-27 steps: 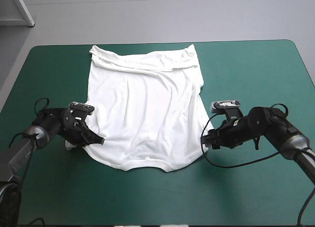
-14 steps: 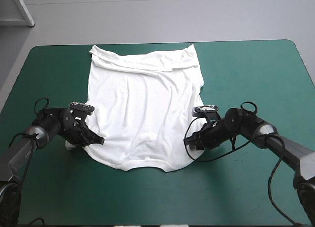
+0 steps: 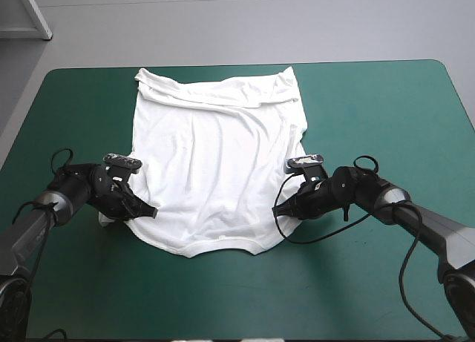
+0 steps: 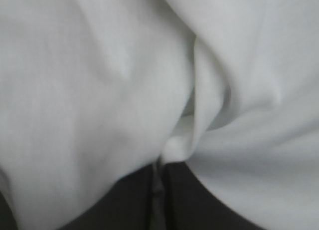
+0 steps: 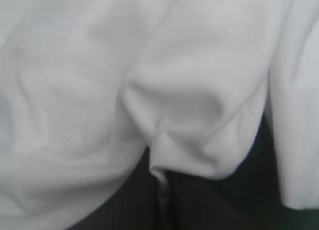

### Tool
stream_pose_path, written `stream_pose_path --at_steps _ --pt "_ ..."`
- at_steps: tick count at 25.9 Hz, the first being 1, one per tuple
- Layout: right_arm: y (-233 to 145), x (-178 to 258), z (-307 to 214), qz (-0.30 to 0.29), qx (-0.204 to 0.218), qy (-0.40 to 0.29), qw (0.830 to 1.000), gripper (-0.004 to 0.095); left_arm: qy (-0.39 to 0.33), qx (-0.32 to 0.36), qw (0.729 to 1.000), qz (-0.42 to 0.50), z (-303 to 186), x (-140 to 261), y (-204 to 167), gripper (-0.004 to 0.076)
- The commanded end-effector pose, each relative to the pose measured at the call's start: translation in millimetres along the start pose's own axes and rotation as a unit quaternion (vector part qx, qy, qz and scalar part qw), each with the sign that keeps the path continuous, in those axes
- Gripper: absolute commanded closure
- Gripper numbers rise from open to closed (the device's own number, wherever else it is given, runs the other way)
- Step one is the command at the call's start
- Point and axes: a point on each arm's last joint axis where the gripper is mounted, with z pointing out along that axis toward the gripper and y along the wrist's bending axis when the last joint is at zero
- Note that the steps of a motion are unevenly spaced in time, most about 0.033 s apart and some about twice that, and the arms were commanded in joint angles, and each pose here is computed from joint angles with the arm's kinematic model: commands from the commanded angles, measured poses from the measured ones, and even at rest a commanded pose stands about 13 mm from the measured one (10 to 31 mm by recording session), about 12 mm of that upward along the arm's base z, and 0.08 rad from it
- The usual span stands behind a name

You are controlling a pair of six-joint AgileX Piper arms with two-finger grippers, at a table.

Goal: Fold the cloth

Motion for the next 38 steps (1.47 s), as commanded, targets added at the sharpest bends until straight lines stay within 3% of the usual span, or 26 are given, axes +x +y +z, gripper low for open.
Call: stream_pose_path --at_steps 1,6,12,13,16,24,29,38 --pt "5 -13 -14 -0.023 0.002 -0.043 0.999 0.0922 -0.041 0.022 0.998 -0.039 1 -5 -7 0.0705" --pt "15 -31 -41 -0.045 -0.006 -0.090 0.995 0.0921 -0.120 0.008 0.992 -0.031 -38 -11 -9 0.0705" --pt "54 -81 -156 -0.112 -0.030 -0.244 0.963 0.0921 -0.267 -0.006 0.964 0.011 -176 -48 -16 0.0705" --pt "64 -89 -188 -0.130 -0.033 -0.279 0.951 0.0921 -0.320 -0.014 0.947 0.024 -223 -53 -20 0.0705" --pt "79 -98 -243 -0.160 -0.032 -0.343 0.925 0.0921 -0.394 -0.026 0.918 0.042 -293 -51 -27 0.0705" --pt "106 -90 -378 -0.206 0.000 -0.487 0.849 0.0921 -0.580 -0.096 0.805 0.081 -441 -2 -46 0.0705" --pt "116 -72 -433 -0.217 -0.001 -0.559 0.801 0.0921 -0.617 -0.128 0.771 0.092 -469 18 -50 0.0705" --pt "127 -38 -492 -0.239 -0.008 -0.639 0.731 0.0921 -0.676 -0.150 0.714 0.105 -503 48 -58 0.0705"
